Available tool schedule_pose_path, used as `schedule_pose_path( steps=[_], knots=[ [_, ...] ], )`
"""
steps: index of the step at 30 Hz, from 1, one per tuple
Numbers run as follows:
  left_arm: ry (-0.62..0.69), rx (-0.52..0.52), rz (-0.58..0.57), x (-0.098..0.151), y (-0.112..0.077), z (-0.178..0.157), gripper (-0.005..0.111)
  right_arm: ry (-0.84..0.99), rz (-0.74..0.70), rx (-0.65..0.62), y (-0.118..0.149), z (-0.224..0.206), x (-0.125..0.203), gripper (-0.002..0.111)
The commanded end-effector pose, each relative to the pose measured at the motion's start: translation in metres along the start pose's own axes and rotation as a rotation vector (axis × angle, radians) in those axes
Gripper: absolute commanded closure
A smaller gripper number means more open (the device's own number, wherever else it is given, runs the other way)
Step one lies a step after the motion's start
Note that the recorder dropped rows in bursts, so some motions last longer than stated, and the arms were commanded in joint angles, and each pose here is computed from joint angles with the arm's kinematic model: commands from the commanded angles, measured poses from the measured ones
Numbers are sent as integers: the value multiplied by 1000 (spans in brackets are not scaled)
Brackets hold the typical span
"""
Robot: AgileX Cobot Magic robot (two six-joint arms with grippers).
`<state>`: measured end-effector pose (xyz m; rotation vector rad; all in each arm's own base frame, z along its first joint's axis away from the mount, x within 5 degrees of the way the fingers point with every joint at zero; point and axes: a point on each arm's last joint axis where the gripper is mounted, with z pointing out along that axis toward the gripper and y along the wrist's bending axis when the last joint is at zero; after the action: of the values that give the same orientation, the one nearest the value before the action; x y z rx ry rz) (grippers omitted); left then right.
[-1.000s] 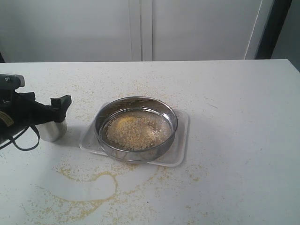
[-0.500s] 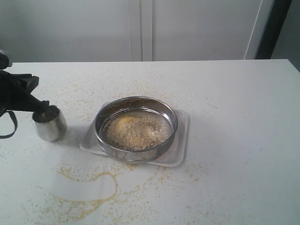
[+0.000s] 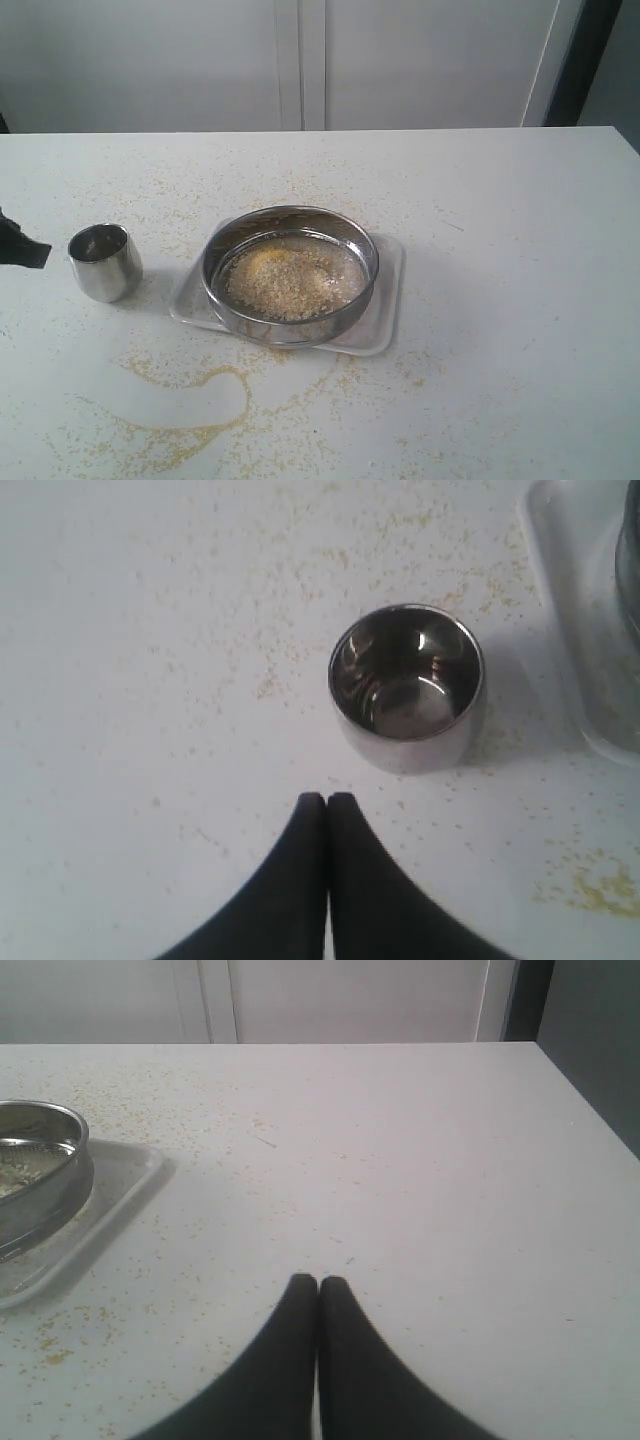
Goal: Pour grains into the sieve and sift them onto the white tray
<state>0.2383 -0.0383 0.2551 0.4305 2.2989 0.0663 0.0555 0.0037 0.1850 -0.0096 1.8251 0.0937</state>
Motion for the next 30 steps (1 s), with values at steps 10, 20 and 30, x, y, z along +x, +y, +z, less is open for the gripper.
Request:
schedule_pose_path(
  steps=[10, 20, 30],
  knots=[
    [235, -69, -407, 8, 37, -19, 107, -7, -3, -2, 0, 0, 1, 108],
    [276, -55, -391, 13, 39, -22, 107, -7, -3, -2, 0, 0, 1, 108],
    [282, -68, -373, 13, 40, -23, 107, -12, -9, -1, 0, 0, 1, 108]
  ],
)
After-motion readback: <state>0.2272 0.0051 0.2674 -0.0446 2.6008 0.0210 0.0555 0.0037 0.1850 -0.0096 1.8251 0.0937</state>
